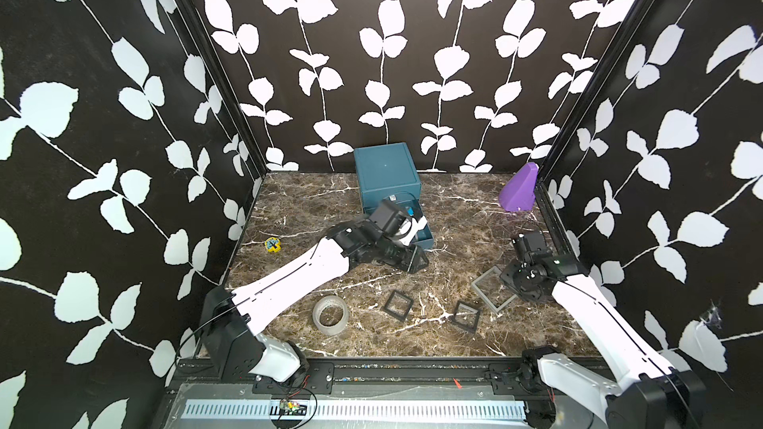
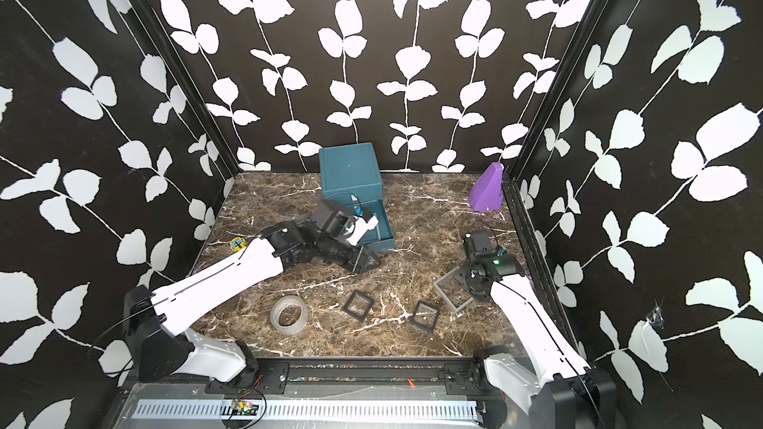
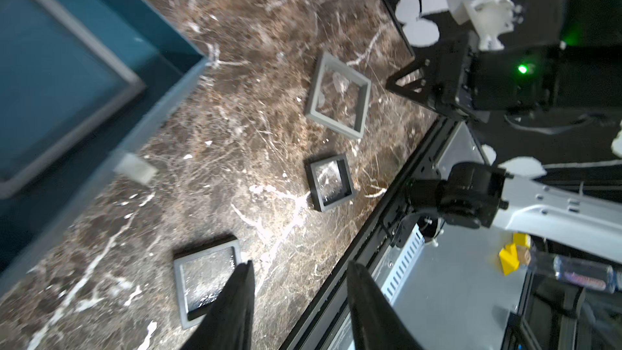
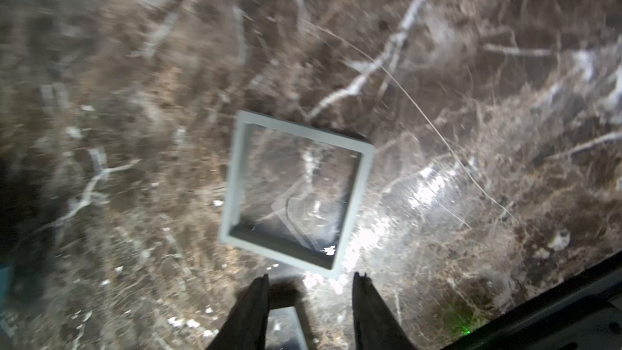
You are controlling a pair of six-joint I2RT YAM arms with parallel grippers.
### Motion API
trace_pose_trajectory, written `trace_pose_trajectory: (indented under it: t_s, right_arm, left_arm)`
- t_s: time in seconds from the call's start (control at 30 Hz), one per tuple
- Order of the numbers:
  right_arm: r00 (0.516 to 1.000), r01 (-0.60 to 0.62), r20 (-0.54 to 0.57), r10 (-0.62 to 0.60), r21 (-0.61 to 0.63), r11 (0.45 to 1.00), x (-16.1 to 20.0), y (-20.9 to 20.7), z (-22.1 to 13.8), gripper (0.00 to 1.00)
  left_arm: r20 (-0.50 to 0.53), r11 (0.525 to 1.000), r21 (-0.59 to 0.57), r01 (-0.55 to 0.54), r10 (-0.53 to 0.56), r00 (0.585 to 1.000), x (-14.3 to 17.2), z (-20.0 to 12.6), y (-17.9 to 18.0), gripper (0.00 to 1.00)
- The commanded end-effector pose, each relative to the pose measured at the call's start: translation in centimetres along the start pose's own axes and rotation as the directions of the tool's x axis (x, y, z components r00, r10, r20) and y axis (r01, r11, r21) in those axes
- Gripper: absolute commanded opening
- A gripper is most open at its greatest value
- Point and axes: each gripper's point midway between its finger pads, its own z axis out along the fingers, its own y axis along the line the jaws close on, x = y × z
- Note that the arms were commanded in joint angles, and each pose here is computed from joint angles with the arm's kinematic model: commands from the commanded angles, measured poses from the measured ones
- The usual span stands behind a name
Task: Place the brooch boxes into the drawer by color
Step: Pick up the brooch box from the center of the board.
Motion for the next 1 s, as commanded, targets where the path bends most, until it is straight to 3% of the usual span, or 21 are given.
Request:
trace_pose_trajectory:
  t_s: [0.0,0.2,0.33,0.77,0.97]
  right_arm:
    - [0.997,-0.056,-0.056,0.055,-0.002,0.998,1.0,-0.7,1.8,0.44]
    - [0.992,-0.093,-0.08,0.095,0.029,0.995,1.8,-2.3,3.8,0.43]
    - [0.988,-0.113,-0.103,0.117,0.037,0.993,2.7,-3.1,5.0,0.37]
    - [0.987,-0.123,-0.109,0.122,-0.001,0.992,2.6,-2.8,6.6,0.32]
    - [0.985,-0.12,-0.123,0.121,0.02,0.993,2.9,-3.6,7.3,0.22]
  left_arm:
    - [0.014,0.996,0.037,-0.087,0.087,0.996,-0.7,0.1,-1.7,0.43]
    - [0.012,0.994,0.04,-0.1,0.099,0.995,-1.0,0.6,-2.1,0.43]
    - [0.02,0.994,0.035,-0.103,0.102,0.995,-1.1,0.3,-2.2,0.43]
    - [0.024,0.995,0.029,-0.093,0.092,0.995,-1.1,-0.2,-2.2,0.43]
    - [0.032,0.996,0.025,-0.088,0.087,0.996,-1.2,-0.3,-2.2,0.43]
